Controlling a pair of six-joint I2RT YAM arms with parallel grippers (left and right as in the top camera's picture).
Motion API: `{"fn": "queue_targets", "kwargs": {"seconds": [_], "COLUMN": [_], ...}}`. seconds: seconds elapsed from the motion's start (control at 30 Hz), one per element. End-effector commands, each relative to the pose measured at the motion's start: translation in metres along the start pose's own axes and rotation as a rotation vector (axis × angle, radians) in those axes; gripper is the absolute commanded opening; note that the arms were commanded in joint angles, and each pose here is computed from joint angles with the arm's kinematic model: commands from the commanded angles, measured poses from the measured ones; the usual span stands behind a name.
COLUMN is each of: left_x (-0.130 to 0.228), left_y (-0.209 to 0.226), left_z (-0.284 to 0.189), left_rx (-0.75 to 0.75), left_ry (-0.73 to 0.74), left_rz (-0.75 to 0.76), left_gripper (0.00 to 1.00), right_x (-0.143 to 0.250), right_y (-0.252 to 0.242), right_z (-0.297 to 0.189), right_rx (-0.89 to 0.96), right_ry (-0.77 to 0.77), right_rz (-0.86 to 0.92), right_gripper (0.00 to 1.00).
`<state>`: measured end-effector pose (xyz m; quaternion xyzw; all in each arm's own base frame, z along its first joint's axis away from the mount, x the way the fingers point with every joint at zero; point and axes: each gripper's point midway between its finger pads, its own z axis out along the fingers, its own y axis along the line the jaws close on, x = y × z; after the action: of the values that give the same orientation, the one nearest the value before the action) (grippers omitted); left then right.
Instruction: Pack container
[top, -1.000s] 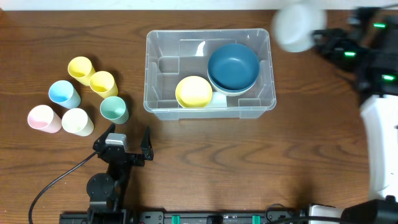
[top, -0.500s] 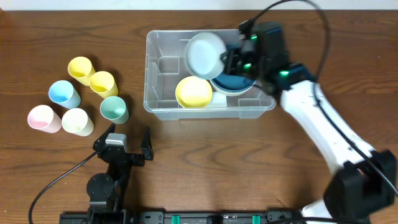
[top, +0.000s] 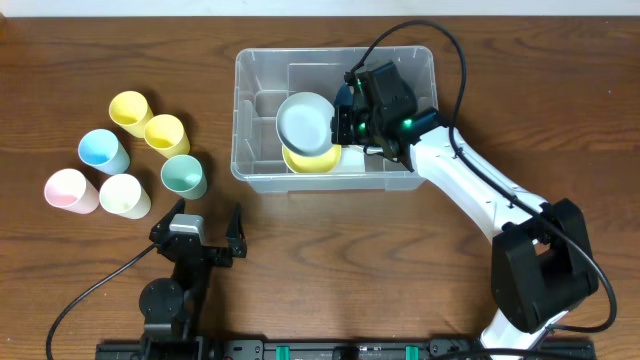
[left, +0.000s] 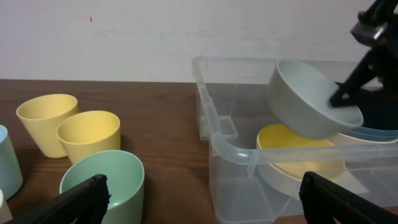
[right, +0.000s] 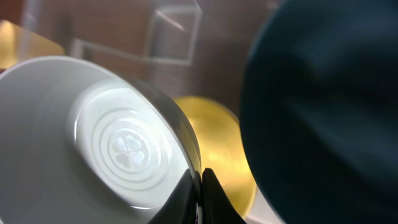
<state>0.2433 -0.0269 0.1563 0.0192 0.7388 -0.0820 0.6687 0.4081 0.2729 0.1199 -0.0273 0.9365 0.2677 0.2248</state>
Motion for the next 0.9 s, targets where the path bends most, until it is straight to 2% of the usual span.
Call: {"fn": "queue_targets", "kwargs": {"seconds": [0.0, 0.17, 0.33, 0.53, 0.67, 0.87], "left_x": [0.016, 0.016, 0.015, 0.016, 0.015, 0.015], "left_y": [0.000, 0.000, 0.000, 0.000, 0.000, 0.000], "left_z": [0.001, 0.001, 0.001, 0.001, 0.001, 0.001], "left_rx": [0.007, 0.007, 0.007, 0.007, 0.007, 0.007], "left_ry": [0.046, 0.046, 0.045, 0.046, 0.045, 0.045], "left_rz": [0.011, 0.011, 0.011, 0.011, 0.011, 0.011], "left_gripper": [0.98, 0.98, 0.98, 0.98, 0.98, 0.98], "right_x": [0.010, 0.021, 0.022, 0.026, 0.030, 0.031], "right_y": [-0.004, -0.012, -0.010, 0.000, 0.006, 0.005], "right_z": [0.000, -0.001, -0.001, 0.001, 0.002, 0.002], "right_rx": [0.041, 0.078, 0.075, 0.039, 0.033, 0.042], "right_ry": [0.030, 0.070, 0.072, 0.083, 0.090, 0.094], "right_rz": [-0.014, -0.007, -0.017, -0.099, -0.168, -0.174], "right_gripper": [0.04, 0.07, 0.23, 0.31, 0.31, 0.13]}}
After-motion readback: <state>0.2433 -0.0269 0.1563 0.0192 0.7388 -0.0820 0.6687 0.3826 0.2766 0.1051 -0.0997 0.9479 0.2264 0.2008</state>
